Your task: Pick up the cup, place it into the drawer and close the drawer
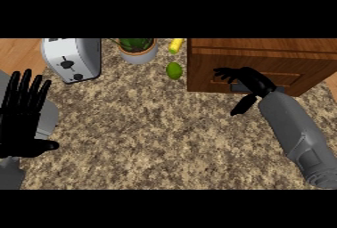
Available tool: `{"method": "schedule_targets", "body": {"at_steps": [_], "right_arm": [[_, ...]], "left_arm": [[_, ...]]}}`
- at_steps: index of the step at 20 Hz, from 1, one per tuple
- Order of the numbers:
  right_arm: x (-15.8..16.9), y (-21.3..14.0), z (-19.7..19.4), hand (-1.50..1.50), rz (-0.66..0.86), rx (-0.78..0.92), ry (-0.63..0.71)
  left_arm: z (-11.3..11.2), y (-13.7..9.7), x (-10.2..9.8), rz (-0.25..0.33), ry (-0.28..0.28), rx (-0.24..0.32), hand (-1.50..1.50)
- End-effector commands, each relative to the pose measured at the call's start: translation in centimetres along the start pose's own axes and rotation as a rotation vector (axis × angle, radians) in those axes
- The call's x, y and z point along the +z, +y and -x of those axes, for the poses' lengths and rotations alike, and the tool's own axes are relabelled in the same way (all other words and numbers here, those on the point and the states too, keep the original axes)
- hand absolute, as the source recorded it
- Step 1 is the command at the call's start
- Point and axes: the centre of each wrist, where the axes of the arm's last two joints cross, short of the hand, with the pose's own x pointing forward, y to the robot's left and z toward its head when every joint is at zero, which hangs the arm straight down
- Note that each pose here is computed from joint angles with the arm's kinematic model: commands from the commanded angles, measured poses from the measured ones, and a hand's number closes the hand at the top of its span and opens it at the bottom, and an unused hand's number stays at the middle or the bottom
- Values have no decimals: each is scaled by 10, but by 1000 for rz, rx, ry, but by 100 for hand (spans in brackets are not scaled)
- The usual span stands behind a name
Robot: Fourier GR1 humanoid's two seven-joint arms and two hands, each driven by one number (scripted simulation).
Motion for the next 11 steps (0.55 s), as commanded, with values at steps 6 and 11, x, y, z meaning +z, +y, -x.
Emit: {"method": "schedule_targets", "body": {"at_steps": [6, 11], "right_arm": [[1, -45, 6, -150, 34, 8, 128], [17, -33, 22, -150, 42, -6, 135]], "left_arm": [[8, -26, -13, 37, 0, 10, -150], [1, -4, -5, 18, 6, -19, -150]]}}
